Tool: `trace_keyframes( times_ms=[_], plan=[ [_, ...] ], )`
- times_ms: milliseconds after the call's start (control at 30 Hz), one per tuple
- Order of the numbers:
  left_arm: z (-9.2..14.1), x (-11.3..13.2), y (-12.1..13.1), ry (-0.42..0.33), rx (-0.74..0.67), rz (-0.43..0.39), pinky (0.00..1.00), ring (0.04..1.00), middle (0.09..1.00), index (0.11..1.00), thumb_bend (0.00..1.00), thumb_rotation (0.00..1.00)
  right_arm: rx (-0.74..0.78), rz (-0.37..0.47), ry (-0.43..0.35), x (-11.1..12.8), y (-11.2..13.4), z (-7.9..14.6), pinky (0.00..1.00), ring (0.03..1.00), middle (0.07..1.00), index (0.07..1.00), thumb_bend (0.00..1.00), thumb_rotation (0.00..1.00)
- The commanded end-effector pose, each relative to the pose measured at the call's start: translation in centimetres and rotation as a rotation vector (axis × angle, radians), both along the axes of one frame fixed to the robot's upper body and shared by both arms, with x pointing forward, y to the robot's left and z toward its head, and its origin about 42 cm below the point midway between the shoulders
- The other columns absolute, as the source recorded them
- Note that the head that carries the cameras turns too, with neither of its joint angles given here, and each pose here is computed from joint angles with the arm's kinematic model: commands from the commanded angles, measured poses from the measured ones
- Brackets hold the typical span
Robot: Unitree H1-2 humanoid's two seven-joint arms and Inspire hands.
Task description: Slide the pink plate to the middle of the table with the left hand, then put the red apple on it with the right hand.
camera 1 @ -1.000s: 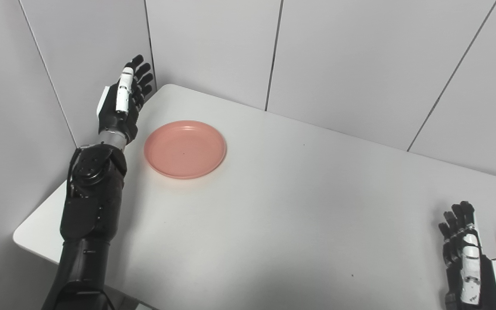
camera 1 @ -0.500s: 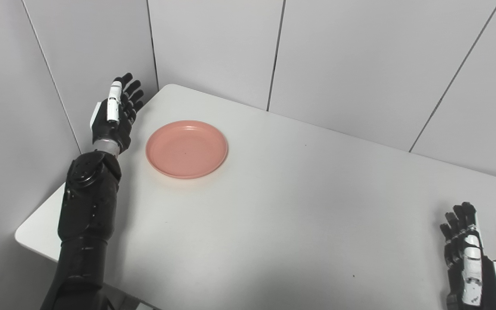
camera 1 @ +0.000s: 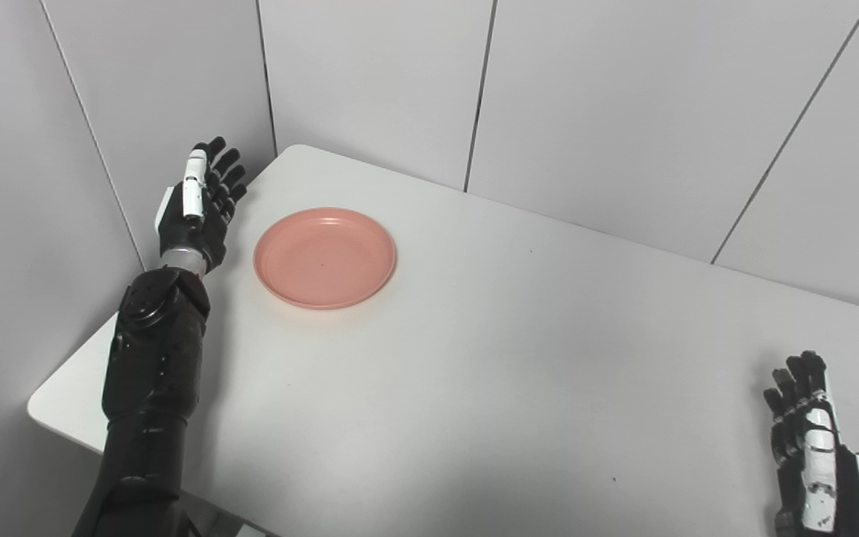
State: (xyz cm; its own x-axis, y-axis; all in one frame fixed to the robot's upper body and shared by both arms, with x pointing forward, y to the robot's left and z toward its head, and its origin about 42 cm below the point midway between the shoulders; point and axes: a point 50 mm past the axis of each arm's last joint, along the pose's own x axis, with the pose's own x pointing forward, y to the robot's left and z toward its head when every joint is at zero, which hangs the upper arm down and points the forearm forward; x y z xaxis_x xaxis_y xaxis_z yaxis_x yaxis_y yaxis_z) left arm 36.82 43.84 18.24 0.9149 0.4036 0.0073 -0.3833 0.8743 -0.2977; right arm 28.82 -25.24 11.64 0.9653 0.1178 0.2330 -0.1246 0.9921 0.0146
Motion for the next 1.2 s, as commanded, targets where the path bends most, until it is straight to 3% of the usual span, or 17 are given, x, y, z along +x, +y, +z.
trace_keyframes(
  times_ms=[0,267,833,1167],
  plan=[
    [2.7,1.2,0.5,-0.090,0.035,0.005,0.95,0.933,0.920,0.896,0.32,1.00,0.005,-0.015,0.087,-1.7,-0.5,-2.5,1.00,1.000,1.000,1.000,0.18,1.00],
    [1.5,1.3,0.9,-0.082,-0.050,-0.008,0.94,0.938,0.927,0.904,0.31,1.00,-0.002,-0.017,0.092,-1.7,-0.4,-2.4,1.00,1.000,1.000,1.000,0.19,1.00],
    [-0.7,1.6,1.8,-0.013,-0.088,-0.010,0.98,0.939,0.925,0.912,0.33,1.00,-0.006,-0.016,0.088,-1.7,-0.6,-2.3,1.00,1.000,1.000,1.000,0.19,1.00],
    [-1.9,3.2,2.9,0.027,-0.110,-0.013,0.92,0.900,0.892,0.879,0.35,1.00,0.002,-0.010,0.083,-1.8,-0.6,-2.3,1.00,1.000,1.000,1.000,0.17,1.00]
  ],
)
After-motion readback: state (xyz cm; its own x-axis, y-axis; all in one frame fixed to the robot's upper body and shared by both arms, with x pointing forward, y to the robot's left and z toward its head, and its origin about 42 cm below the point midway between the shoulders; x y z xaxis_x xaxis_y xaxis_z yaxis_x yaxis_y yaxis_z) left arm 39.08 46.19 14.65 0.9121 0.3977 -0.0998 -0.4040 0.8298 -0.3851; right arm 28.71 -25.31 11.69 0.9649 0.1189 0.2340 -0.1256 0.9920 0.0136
